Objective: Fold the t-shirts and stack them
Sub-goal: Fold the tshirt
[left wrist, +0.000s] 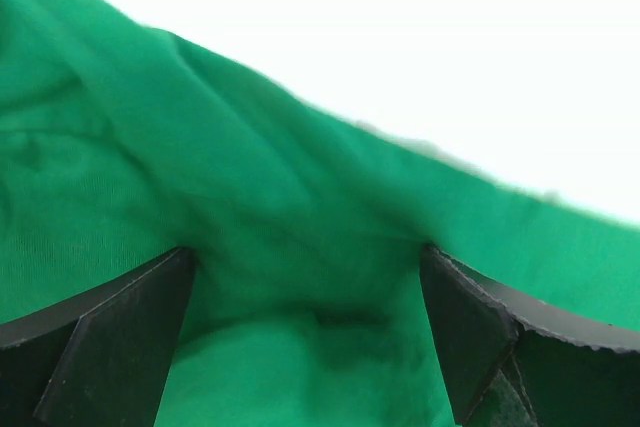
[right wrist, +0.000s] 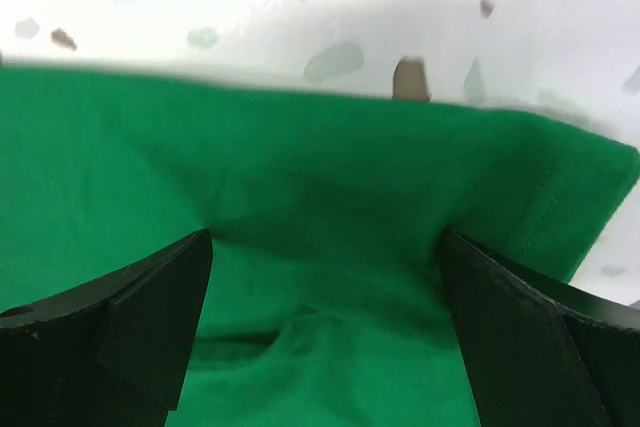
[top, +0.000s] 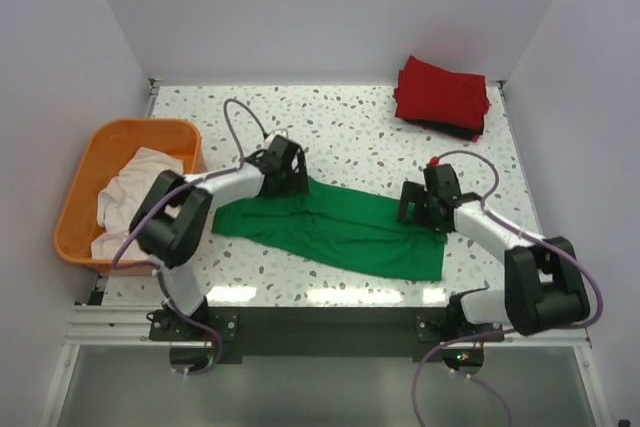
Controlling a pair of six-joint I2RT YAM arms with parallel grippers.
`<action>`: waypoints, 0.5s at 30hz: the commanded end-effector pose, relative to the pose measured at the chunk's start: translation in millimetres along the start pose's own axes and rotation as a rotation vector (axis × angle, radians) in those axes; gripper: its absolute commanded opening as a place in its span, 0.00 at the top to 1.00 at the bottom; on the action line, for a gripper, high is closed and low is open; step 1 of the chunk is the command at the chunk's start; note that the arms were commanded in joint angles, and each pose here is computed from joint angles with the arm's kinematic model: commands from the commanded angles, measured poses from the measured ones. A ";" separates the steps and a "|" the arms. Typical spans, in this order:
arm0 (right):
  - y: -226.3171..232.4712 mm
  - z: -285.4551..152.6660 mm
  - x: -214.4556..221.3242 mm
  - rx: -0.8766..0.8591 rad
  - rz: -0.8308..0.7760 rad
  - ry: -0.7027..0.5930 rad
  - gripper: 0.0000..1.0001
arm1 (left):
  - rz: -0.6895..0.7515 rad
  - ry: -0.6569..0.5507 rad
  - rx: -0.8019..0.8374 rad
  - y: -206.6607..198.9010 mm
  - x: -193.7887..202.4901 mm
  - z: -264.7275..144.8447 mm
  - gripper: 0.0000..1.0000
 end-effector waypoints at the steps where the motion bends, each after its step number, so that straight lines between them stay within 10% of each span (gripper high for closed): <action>1: 11.9 -10.2 76.0 -0.026 0.060 0.161 0.01 | 0.017 0.060 0.072 -28.8 -27.9 63.9 0.00; 8: 85.4 -39.0 123.0 -0.273 0.057 0.164 0.01 | 0.012 0.101 0.286 -151.1 -89.8 161.3 0.00; 15: 147.0 -55.0 131.2 -0.398 -0.084 0.158 0.01 | -0.102 0.158 0.568 -208.6 -83.8 176.2 0.00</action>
Point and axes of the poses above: each gripper's point midway between its finger pads, its own z axis out along the fingers, its own y axis along the line the jaws close on, x = y × z, the point moved 1 cm from there along -z, back along the fingers, and after that the axes turned 14 degrees about -z, right-handed, at the moved point
